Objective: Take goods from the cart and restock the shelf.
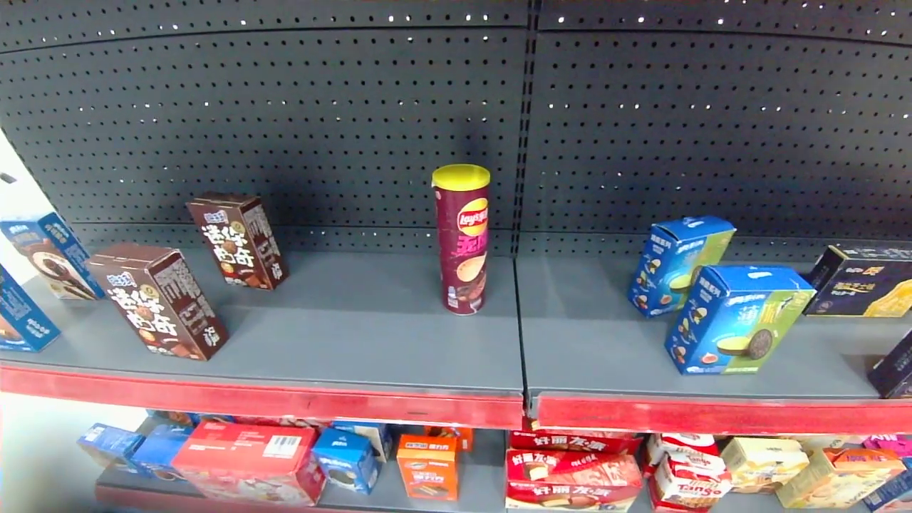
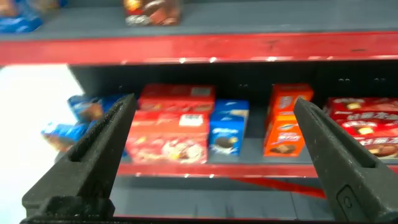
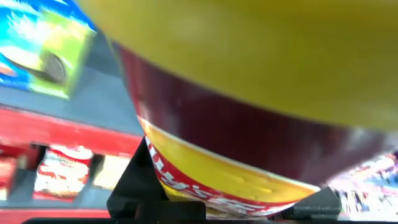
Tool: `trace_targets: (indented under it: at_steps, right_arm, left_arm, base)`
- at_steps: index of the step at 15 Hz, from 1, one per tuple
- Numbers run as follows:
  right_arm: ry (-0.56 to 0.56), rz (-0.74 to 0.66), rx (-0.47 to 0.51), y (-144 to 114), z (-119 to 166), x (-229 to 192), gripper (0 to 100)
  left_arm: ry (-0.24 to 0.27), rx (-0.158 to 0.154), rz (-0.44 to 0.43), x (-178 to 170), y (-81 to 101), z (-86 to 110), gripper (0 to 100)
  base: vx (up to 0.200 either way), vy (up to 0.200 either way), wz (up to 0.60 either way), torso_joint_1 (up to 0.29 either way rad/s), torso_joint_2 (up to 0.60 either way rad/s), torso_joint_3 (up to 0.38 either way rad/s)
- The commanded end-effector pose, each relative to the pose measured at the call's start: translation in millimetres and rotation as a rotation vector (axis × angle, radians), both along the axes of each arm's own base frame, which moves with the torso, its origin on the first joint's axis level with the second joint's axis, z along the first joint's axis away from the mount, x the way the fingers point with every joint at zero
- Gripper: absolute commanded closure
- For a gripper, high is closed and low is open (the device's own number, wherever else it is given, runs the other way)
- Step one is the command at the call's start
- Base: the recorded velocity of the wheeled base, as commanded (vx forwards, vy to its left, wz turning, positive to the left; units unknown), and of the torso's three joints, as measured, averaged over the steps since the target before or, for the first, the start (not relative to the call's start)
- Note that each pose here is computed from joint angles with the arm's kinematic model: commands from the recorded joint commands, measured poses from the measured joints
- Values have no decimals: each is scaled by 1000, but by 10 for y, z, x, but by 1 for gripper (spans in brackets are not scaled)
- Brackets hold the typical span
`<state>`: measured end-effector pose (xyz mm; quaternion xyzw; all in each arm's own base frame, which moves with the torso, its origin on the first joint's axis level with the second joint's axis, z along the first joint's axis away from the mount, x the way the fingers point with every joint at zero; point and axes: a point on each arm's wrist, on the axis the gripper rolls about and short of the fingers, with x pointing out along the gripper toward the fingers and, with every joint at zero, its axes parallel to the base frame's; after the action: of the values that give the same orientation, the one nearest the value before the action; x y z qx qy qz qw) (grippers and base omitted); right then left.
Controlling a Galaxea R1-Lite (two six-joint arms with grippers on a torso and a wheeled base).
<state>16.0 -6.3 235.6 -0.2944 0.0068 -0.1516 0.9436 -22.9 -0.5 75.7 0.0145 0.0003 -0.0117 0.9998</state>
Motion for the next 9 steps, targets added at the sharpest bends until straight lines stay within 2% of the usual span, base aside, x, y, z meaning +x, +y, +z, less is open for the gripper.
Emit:
trace_targets:
  at_steps: [1, 5, 6, 9]
  right_arm:
    - [-5, 0, -1, 0, 10, -4, 100]
    - [1, -13, -14, -2, -7, -14, 100]
    - [4, -19, -23, -2, -27, -25, 100]
    - [-6, -21, -28, -1, -42, -59, 100]
  left_arm:
    - [-1, 0, 0, -1, 0, 1, 0]
    - [-1, 0, -1, -1, 0, 1, 0]
    - [-1, -1, 0, -1, 0, 1, 0]
    - [-1, 0, -1, -1, 0, 1, 0]
  base:
    - [0, 0, 0, 0, 0, 0]
    - [0, 0, 0, 0, 0, 0]
    - [0, 0, -600, -2, 7, 2]
    - [0, 0, 0, 0, 0, 0]
